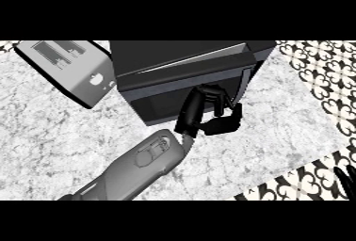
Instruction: Pick up the milk, place it into the microwave and close the microwave
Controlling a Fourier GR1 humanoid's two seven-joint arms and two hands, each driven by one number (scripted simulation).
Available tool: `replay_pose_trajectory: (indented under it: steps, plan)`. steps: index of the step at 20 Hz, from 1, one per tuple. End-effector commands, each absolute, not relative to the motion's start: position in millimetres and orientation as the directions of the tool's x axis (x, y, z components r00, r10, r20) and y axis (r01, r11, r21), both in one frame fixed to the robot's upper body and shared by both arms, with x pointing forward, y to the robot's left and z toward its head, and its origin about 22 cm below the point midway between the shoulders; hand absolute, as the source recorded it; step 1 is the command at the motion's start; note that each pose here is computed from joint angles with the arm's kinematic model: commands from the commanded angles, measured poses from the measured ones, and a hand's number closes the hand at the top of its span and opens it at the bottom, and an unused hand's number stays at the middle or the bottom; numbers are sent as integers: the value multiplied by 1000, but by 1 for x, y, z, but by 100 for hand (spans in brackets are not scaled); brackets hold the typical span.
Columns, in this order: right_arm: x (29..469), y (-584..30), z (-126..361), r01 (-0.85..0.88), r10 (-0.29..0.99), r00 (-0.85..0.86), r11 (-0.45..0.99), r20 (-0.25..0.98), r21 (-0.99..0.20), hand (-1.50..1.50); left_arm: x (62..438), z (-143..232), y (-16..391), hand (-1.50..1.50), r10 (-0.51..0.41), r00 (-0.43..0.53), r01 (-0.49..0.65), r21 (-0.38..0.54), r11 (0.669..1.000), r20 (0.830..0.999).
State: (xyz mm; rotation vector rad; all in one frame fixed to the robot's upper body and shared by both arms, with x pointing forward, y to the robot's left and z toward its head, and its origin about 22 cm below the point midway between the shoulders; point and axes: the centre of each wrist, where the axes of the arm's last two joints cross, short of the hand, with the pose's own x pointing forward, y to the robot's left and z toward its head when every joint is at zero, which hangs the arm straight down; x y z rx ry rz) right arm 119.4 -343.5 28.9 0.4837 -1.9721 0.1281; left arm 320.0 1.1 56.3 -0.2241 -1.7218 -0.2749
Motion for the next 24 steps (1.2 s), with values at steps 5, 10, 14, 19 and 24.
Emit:
replay_pose_trajectory:
  steps: [5, 10, 14, 19, 24]
  plan:
    - [126, -343, 45, -474, -333, -380, 871, 863, 127, -150, 349, 72, 2, 150, 10, -196, 256, 41, 966, 981]
    - [126, -342, 53, -502, -344, -372, 856, 862, 125, -150, 352, 70, 2, 150, 17, -200, 244, 33, 969, 980]
    - [125, -343, 59, -514, -358, -364, 847, 860, 135, -150, 354, 70, 4, 150, 38, -210, 225, 11, 974, 977]
    - [129, -346, 70, -510, -351, -407, 853, 843, 109, -150, 356, 68, 5, 150, 43, -218, 213, 5, 977, 975]
    - [125, -343, 69, -532, -397, -371, 832, 840, 158, -150, 359, 69, 5, 150, 50, -227, 205, -3, 979, 973]
